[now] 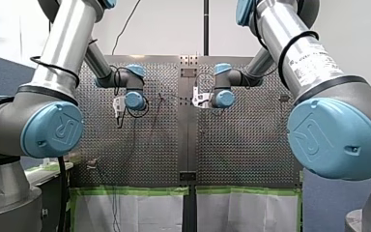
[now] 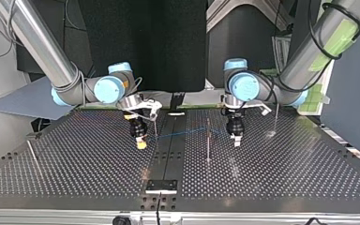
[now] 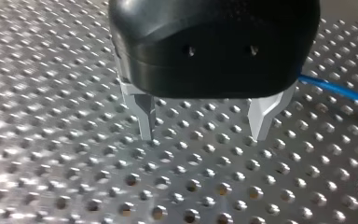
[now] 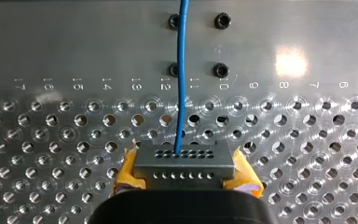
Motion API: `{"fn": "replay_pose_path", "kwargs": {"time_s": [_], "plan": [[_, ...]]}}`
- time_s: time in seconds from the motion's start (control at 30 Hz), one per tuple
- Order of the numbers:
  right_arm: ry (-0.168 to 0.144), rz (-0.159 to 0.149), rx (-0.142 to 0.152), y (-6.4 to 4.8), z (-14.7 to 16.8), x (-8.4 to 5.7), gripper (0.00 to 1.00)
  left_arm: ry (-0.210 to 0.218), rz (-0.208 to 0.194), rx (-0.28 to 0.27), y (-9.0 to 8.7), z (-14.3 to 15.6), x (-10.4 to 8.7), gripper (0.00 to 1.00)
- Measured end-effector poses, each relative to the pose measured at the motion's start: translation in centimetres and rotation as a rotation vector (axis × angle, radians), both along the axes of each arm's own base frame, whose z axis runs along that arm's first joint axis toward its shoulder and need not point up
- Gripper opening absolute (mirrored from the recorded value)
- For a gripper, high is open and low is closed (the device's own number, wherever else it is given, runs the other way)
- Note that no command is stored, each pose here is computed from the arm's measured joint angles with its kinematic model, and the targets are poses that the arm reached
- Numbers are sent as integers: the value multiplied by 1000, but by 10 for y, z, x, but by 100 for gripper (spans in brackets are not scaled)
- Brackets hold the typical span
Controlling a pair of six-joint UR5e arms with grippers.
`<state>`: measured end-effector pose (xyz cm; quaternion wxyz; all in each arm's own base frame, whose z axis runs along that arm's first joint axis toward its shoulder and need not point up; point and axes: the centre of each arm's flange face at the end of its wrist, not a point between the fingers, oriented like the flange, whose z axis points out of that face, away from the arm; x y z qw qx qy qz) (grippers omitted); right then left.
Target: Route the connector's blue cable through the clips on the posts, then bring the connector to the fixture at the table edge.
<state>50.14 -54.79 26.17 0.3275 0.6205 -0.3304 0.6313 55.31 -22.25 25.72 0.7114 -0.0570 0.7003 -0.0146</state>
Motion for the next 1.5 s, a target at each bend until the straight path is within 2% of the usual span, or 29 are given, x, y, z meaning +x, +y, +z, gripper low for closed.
{"fn": "replay_pose_path", "kwargs": {"time_s": [0.2, 0.4, 0.57, 0.77, 1.03, 1.2, 1.3, 1.5], "plan": [[1, 3, 2, 2, 0, 2, 0, -49, -27, -44, 0, 12, -15, 100], [8, 5, 11, 4, -1, 3, 0, -51, -85, -48, -5, 19, -38, 100], [10, 7, 15, 6, -2, 4, 0, -10, -127, -37, -11, 11, -58, 100], [9, 8, 16, 7, -2, 5, 0, 50, -146, -28, -14, -9, -79, 100], [9, 9, 16, 7, -2, 5, 0, 75, -160, -38, -16, -15, -109, 100], [7, 10, 14, 7, -2, 5, 0, 68, -177, -56, -17, -10, -127, 100], [8, 10, 14, 7, -2, 5, 0, 53, -203, -61, -22, -2, -133, 100], [10, 10, 16, 7, -2, 5, 0, 12, -246, -74, -31, 7, -134, 100]]}}
